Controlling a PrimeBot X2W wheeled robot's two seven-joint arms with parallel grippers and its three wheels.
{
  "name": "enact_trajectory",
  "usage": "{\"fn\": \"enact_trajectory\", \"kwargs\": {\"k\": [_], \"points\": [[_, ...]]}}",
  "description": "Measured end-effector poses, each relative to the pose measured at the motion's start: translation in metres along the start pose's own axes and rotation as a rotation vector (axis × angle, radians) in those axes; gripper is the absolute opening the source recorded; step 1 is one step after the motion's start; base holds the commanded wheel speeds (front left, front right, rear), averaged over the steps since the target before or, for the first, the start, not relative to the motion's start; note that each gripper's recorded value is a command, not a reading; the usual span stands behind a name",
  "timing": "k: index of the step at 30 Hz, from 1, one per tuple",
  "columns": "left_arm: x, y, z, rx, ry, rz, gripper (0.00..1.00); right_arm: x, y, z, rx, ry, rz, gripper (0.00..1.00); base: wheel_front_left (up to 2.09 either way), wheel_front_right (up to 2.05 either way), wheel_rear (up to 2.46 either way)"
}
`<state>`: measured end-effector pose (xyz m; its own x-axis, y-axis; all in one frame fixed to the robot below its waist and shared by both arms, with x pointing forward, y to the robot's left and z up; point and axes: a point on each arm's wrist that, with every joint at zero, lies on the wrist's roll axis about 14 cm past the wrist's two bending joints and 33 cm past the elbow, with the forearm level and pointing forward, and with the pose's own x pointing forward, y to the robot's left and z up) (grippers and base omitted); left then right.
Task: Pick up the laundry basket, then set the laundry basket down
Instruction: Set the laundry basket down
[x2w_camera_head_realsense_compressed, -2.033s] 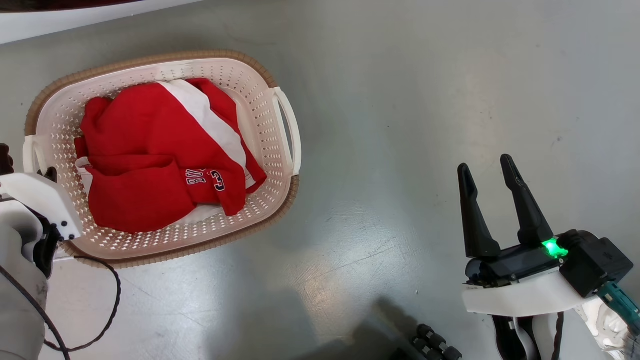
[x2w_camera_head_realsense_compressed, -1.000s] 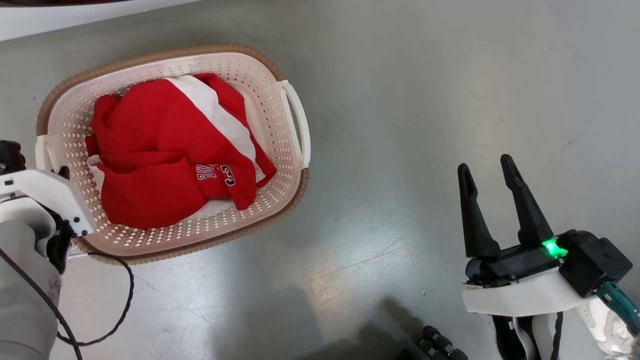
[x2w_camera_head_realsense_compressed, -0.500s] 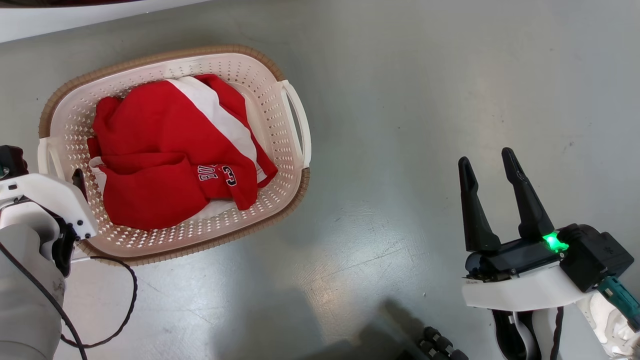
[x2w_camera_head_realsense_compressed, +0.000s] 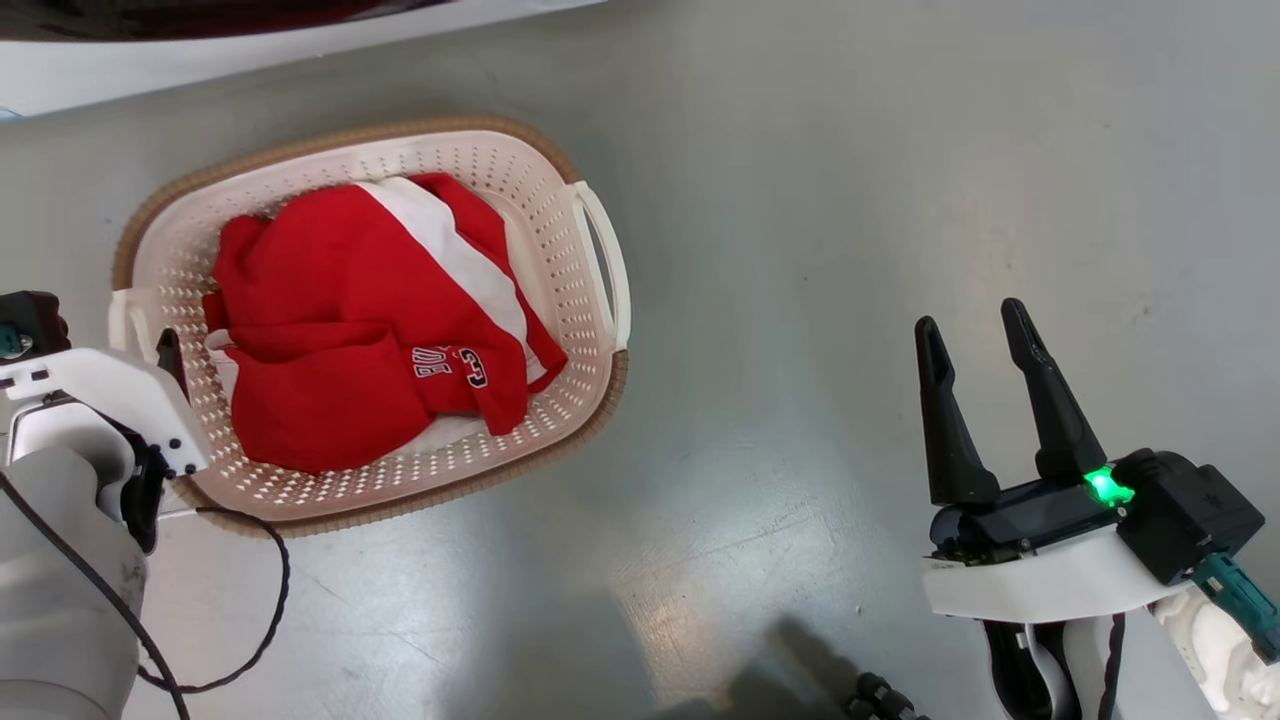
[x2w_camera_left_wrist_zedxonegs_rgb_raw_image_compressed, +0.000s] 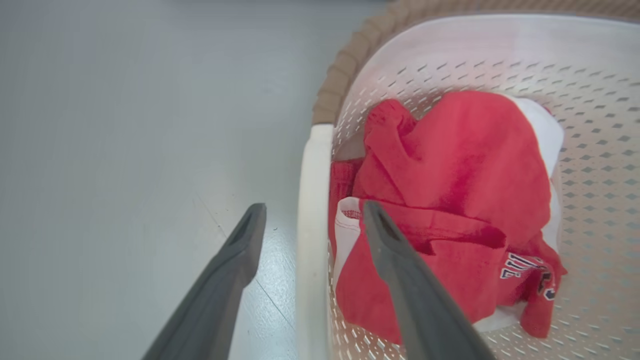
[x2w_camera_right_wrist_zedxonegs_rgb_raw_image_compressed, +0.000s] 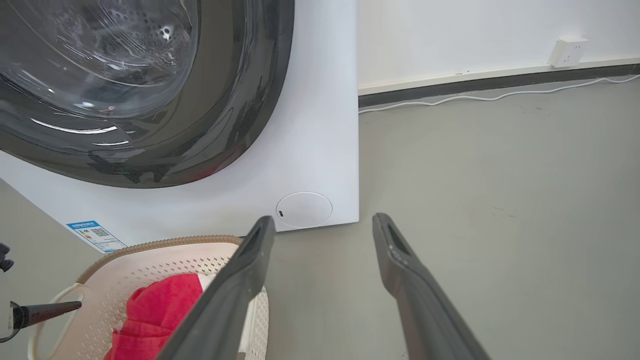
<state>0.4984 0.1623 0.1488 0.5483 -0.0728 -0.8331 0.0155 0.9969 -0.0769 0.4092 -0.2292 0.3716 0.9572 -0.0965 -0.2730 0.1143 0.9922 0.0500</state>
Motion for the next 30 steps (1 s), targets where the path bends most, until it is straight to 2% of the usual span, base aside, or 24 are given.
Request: {"fn": "enact_trajectory", "kwargs": {"k": [12, 16, 25, 30], "points": [[-0.042, -0.018, 0.048, -0.05, -0.19, -0.049, 1.0, -0.006, 0.012, 0.024, -0.003, -0.065, 0.041, 1.0, 0.0, 0.0, 0.0], [-0.066, -0.019, 0.05, -0.063, -0.231, -0.059, 1.0, -0.011, 0.018, 0.035, -0.009, -0.096, 0.06, 1.0, 0.0, 0.0, 0.0], [-0.128, 0.002, 0.057, -0.09, -0.341, -0.031, 1.0, -0.038, 0.023, 0.05, -0.002, -0.133, 0.078, 1.0, 0.0, 0.0, 0.0], [-0.166, 0.013, 0.069, -0.109, -0.452, -0.018, 1.0, -0.054, 0.029, 0.061, -0.003, -0.168, 0.098, 1.0, 0.0, 0.0, 0.0]]}}
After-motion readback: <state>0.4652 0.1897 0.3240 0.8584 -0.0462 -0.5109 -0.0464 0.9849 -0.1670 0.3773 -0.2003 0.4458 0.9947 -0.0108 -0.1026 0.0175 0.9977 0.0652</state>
